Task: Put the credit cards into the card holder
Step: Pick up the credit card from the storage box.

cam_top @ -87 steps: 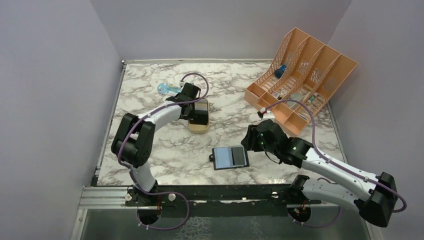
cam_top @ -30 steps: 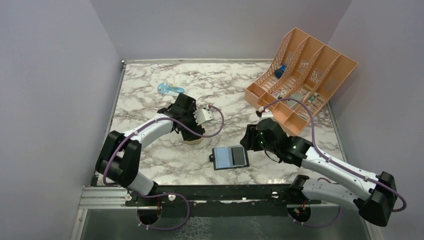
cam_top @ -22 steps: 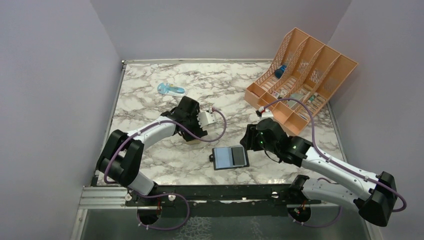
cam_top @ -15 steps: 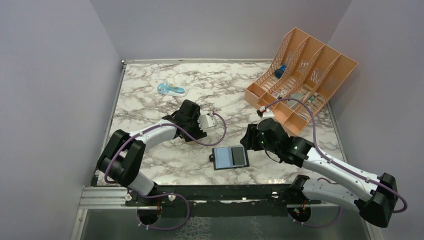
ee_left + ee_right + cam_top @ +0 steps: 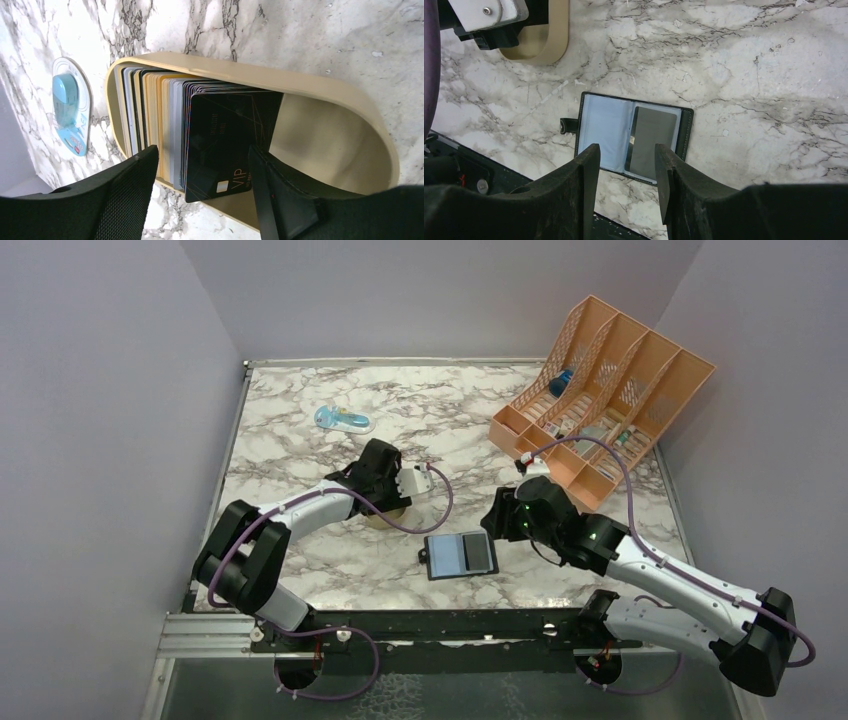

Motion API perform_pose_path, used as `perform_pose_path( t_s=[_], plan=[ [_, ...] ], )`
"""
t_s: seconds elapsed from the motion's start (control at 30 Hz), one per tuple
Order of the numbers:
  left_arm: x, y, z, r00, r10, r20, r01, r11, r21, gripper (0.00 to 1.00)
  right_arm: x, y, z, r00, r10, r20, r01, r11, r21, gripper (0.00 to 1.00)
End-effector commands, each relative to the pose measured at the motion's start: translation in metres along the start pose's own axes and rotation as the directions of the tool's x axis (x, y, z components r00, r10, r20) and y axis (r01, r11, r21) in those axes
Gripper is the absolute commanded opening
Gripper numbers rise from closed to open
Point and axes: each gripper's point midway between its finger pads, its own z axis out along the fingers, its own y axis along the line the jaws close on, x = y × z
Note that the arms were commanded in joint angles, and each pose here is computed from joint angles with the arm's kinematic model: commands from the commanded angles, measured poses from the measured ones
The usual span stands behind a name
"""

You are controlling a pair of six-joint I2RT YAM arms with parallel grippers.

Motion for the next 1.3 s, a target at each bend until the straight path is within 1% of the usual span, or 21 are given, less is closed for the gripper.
perform_pose_path(
  t_s=[0.0, 0.13, 0.37, 0.57, 0.67, 0.77, 0.87, 1.27],
  plan=[
    [-0.008, 0.029, -0.005, 1.0, 0.021, 0.007, -0.02, 0.993, -0.112, 0.67, -0.006, -0.001, 0.001, 0.999, 0.011, 0.036, -0.011, 1.0, 0.005, 0.45],
    [-0.008, 0.037, -0.004, 1.0, 0.02, -0.006, -0.021, 0.989, -0.144, 0.64, -0.007, 0.0, 0.0, 0.999, 0.011, 0.035, -0.011, 1.0, 0.006, 0.45],
    [-0.007, 0.051, -0.006, 1.0, 0.017, -0.021, -0.021, 0.973, -0.23, 0.63, -0.009, 0.001, -0.001, 0.999, 0.009, 0.038, -0.009, 1.0, 0.004, 0.45],
    [-0.008, 0.051, -0.009, 1.0, 0.023, -0.011, -0.025, 0.971, -0.238, 0.6, -0.009, 0.0, -0.002, 0.999, 0.007, 0.037, -0.007, 1.0, 0.006, 0.45],
    [-0.008, 0.046, -0.009, 1.0, 0.03, -0.01, -0.031, 0.975, -0.22, 0.54, -0.01, 0.001, -0.003, 0.999, 0.006, 0.038, -0.006, 1.0, 0.005, 0.45],
    [-0.01, 0.044, -0.01, 0.999, 0.032, -0.011, -0.034, 0.975, -0.218, 0.52, -0.011, 0.001, -0.004, 0.999, 0.007, 0.041, -0.008, 1.0, 0.003, 0.45],
    [-0.011, 0.043, -0.012, 0.999, 0.036, -0.016, -0.039, 0.975, -0.219, 0.46, -0.012, 0.002, -0.005, 0.999, 0.009, 0.044, -0.009, 1.0, -0.001, 0.45],
    [-0.021, 0.04, -0.026, 0.999, 0.034, -0.009, -0.035, 0.981, -0.193, 0.16, -0.008, 0.002, -0.006, 0.999, 0.01, 0.034, -0.01, 1.0, -0.01, 0.45]
  ],
)
